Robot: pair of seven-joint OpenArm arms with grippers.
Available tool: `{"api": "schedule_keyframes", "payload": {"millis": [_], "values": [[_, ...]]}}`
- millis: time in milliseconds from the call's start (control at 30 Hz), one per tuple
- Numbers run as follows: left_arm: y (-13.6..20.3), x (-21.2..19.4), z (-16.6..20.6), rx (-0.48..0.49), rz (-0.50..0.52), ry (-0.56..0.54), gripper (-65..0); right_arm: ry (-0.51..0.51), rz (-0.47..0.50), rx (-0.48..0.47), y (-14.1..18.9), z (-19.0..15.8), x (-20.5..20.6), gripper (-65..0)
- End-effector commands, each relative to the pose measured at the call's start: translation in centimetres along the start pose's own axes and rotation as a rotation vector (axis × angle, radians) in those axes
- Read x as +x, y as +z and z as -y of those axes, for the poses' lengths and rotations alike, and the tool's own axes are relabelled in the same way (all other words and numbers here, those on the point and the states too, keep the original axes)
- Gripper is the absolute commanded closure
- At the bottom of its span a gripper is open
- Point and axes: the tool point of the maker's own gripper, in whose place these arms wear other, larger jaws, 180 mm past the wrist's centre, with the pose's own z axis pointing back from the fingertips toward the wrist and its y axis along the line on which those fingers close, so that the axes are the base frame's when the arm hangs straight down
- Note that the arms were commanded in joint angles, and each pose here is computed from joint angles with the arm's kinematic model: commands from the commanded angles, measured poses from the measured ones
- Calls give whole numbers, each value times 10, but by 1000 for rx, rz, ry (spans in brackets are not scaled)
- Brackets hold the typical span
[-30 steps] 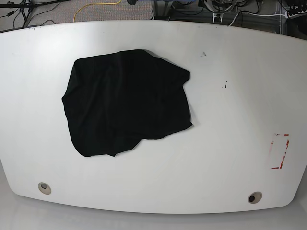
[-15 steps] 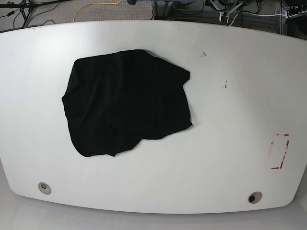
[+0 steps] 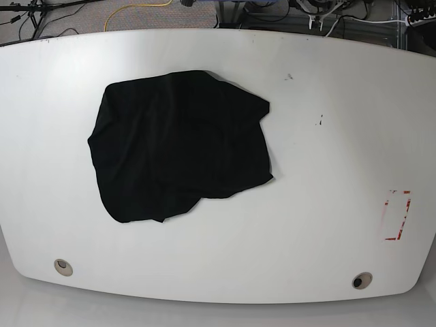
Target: Fold the T-shirt properly
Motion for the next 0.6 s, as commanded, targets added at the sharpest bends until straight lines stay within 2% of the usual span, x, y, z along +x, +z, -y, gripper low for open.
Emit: {"api": "schedule_keyframes", "payload": {"millis": [0, 567], "values": [[7, -3, -3, 9, 31, -8, -481, 5, 12, -4, 4, 2, -9, -95], [55, -15, 1, 4, 152, -38, -481, -11, 173, 11, 42, -1, 16, -95]]}}
